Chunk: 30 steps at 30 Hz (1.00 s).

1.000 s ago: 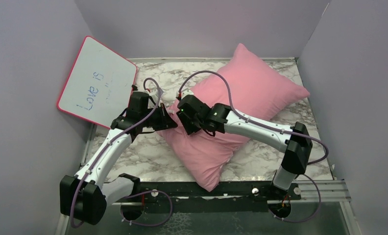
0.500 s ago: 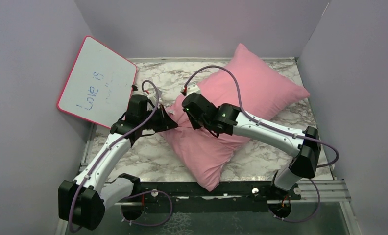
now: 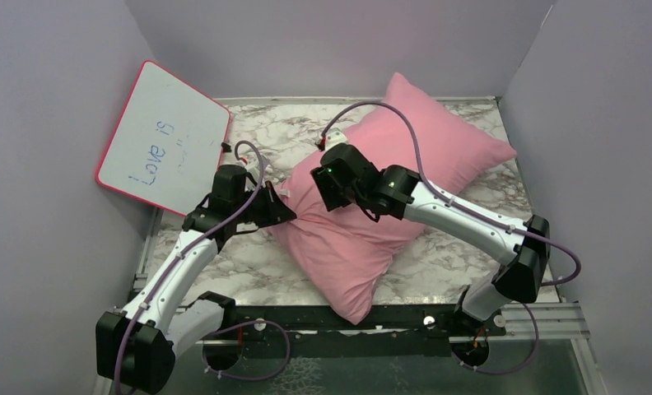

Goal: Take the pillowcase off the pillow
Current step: Remove the pillow from the pillowcase.

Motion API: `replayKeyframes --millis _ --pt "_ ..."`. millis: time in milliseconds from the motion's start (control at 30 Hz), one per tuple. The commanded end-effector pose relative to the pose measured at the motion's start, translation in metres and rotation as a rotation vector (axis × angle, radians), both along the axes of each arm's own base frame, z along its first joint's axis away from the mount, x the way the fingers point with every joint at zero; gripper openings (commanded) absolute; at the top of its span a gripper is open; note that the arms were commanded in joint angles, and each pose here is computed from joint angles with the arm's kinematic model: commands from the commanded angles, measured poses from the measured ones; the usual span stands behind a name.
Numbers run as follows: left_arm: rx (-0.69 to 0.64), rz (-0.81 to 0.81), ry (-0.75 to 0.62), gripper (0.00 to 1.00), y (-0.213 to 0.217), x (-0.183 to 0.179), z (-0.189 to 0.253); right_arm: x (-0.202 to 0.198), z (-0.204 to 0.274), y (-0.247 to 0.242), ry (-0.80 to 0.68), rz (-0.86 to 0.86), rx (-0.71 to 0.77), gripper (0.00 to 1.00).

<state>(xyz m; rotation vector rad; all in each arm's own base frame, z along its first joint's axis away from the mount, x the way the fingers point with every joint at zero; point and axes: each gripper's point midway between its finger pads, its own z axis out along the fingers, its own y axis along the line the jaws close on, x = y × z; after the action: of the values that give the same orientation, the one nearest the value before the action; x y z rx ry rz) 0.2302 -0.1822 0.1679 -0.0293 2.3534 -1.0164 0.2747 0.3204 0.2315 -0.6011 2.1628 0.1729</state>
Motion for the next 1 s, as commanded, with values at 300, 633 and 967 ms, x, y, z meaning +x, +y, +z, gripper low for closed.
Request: replayKeyframes --millis 300,633,967 --pt "0.029 0.016 0.093 0.0 0.008 -0.021 -0.016 0.01 -0.082 -0.022 0.074 -0.142 -0.266 0.72" --pt "0.031 0.02 0.083 0.0 0.01 -0.023 -0.013 0.046 -0.011 -0.033 -0.108 -0.301 -0.11 0.01" --pt "0.211 0.212 0.117 0.0 0.05 -0.023 -0.03 0.093 0.039 -0.113 -0.145 -0.497 0.028 0.01"
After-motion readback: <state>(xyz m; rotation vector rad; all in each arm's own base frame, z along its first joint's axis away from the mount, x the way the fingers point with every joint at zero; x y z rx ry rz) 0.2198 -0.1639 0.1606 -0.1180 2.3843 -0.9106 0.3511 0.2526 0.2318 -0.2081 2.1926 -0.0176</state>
